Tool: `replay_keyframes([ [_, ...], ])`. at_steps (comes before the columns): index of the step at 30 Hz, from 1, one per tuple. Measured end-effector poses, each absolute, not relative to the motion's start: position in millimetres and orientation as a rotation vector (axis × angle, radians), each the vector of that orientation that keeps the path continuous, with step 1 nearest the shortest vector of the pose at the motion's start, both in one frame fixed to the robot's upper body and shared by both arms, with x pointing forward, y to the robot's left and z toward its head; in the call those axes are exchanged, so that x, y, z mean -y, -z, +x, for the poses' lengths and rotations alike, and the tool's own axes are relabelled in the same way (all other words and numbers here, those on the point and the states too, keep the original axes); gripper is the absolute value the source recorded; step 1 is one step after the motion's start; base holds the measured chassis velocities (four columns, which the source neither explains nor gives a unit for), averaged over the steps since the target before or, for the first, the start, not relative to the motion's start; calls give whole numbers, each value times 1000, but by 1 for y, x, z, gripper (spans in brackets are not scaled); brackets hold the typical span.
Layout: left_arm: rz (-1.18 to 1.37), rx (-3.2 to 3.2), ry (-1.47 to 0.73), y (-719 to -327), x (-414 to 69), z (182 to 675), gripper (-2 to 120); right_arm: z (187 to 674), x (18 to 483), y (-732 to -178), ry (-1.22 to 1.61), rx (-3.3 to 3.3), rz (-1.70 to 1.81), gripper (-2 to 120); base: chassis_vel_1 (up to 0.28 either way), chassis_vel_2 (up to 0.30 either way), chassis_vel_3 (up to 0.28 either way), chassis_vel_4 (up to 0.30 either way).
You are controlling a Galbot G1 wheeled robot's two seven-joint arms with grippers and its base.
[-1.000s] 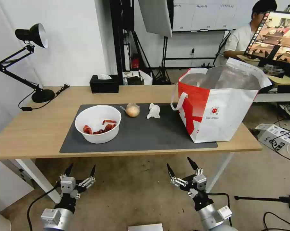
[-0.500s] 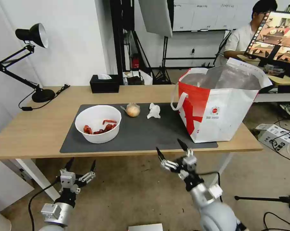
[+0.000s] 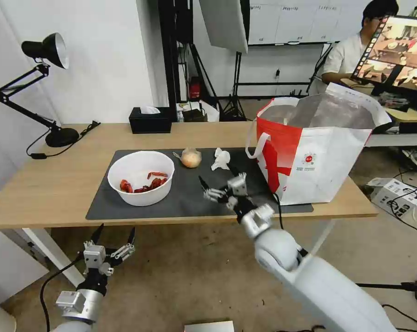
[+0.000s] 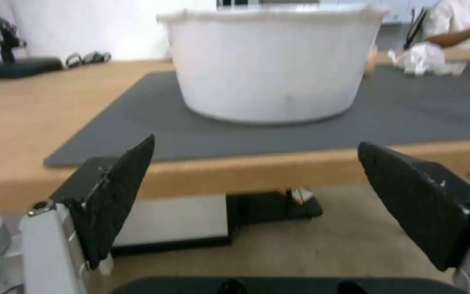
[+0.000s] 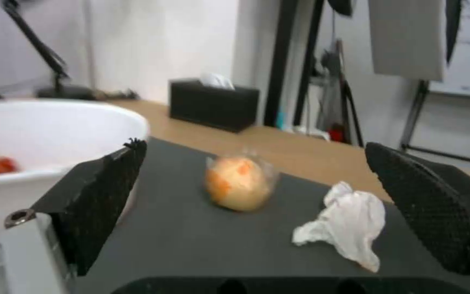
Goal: Pick up the trash from the table and place it into the takeout bag.
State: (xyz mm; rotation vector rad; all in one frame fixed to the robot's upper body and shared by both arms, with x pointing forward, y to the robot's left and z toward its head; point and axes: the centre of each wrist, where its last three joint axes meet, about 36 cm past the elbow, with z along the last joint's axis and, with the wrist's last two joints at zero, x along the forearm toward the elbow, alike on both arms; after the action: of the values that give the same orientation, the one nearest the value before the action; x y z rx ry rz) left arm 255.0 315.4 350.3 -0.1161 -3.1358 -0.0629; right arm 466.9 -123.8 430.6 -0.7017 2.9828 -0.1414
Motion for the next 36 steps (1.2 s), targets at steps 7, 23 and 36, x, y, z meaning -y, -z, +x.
replay_keyframes([
  [7,-103,3130,54,-353,-320,254,100,532,83,-448,213,-3144,-388,100,0,0,0,0],
  [23,-140,3126,49,-348,-319,253,100,622,56,-432,232,-3373,-2,100,0,0,0,0],
  [36,-142,3126,42,-343,-318,254,100,643,48,-420,190,-3467,-18,100,0,0,0,0],
])
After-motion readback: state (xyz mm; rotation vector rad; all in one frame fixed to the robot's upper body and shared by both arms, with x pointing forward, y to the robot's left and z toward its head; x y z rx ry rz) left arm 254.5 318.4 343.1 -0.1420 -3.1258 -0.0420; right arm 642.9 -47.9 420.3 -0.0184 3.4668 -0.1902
